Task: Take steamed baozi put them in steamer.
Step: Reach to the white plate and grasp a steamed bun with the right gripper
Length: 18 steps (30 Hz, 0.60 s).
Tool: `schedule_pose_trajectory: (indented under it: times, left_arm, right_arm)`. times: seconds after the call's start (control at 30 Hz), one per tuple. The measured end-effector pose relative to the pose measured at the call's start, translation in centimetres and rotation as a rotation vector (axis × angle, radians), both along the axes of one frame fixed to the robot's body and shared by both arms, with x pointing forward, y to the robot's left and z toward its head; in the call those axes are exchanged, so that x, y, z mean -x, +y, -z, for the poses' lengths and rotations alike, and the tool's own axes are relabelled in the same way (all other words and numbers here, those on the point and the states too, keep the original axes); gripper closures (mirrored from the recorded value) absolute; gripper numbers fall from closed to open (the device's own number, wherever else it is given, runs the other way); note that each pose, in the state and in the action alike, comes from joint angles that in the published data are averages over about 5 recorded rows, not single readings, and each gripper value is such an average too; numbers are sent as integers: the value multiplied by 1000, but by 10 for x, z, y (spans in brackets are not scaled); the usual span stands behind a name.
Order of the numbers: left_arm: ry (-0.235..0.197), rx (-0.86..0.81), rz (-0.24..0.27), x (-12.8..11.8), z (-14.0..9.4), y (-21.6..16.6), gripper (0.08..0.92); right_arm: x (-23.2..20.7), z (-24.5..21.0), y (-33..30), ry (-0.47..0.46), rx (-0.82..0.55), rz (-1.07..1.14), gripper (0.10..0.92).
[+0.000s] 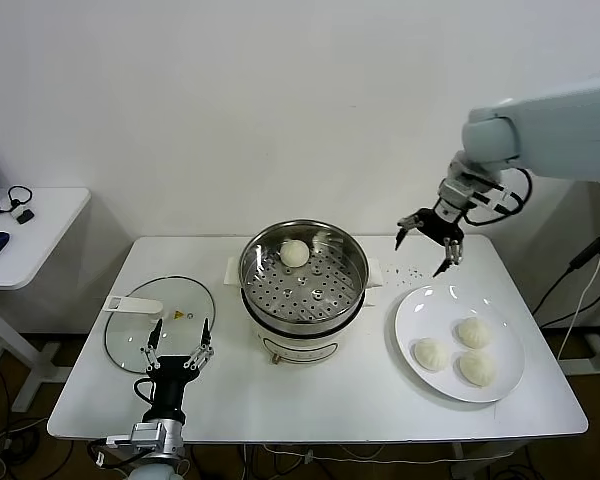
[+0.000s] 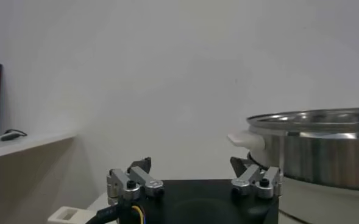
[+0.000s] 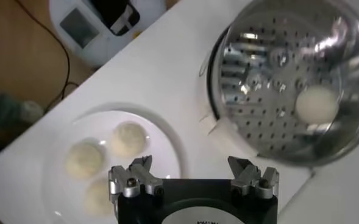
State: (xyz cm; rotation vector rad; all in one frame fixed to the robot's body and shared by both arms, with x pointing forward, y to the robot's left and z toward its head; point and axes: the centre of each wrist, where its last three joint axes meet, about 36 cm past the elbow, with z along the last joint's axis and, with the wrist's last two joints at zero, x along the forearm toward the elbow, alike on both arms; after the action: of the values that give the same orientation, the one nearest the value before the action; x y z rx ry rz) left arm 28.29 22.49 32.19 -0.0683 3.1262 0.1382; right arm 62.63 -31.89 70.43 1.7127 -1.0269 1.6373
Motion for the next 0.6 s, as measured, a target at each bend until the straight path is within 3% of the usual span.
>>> schedule_pose_trajectory:
  times: [0.6]
  left_arm:
    - [6, -2, -3, 1, 5, 1, 177]
  right_arm:
    - [67, 68, -16, 38, 63, 446, 200]
